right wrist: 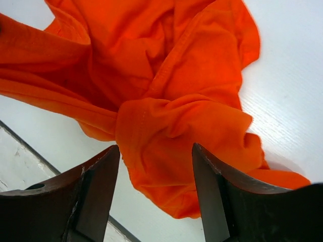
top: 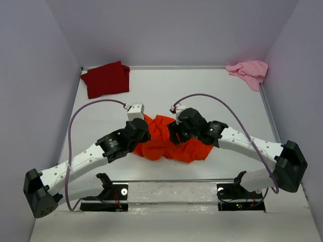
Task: Fold and stack the t-shirts
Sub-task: Flatten the tshirt out
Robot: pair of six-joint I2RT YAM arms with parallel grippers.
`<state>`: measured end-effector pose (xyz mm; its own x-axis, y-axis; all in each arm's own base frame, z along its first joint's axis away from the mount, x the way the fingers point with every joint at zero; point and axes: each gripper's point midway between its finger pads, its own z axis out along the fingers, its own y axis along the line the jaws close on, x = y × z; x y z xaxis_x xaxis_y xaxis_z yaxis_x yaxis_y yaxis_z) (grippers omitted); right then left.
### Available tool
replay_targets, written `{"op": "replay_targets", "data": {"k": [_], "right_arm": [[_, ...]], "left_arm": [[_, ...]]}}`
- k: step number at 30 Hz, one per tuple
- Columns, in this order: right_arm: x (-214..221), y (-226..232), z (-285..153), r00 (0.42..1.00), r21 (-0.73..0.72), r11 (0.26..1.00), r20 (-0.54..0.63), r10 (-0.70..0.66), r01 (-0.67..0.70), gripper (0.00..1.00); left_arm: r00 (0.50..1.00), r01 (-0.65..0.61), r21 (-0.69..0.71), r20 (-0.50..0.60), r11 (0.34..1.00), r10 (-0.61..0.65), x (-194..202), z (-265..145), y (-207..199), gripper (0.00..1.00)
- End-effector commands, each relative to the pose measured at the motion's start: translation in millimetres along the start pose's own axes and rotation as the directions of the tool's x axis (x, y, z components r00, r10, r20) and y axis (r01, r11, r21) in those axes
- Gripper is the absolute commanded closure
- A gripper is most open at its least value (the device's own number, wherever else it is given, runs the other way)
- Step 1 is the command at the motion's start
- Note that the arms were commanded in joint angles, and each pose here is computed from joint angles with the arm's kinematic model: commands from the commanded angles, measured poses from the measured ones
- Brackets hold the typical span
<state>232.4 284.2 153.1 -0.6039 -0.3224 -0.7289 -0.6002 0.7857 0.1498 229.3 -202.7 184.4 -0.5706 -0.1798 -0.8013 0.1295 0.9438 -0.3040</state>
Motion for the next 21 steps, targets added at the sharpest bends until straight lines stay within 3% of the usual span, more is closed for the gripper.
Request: {"op": "replay_targets", "data": {"k": [1,15,18,21], "right_arm": [[11,32,20,1.0,-0.129,0.992,-0.014,-0.006,0.004,0.36],[31,36,66,0.996,-0.078,0.997,-0.083,-0.026,0.019,0.39],[38,33,70,0.995,-0.062,0.998,-0.097,-0.019,0.013,0.52],[41,28,71,0.995,-0.041,0.999,-0.103,-0.019,0.015,0.75]], "left_arm": [[1.0,-0.002,-0.027,0.005,1.0,0.002,4,-3,10,1.0],[1.0,0.005,-0.002,0.003,1.0,-0.005,3,-7,7,1.0],[1.0,0.003,-0.007,0.002,1.0,-0.003,3,-6,8,1.0],[1.0,0.003,-0.002,0.001,1.0,-0.003,3,-7,7,1.0]]}}
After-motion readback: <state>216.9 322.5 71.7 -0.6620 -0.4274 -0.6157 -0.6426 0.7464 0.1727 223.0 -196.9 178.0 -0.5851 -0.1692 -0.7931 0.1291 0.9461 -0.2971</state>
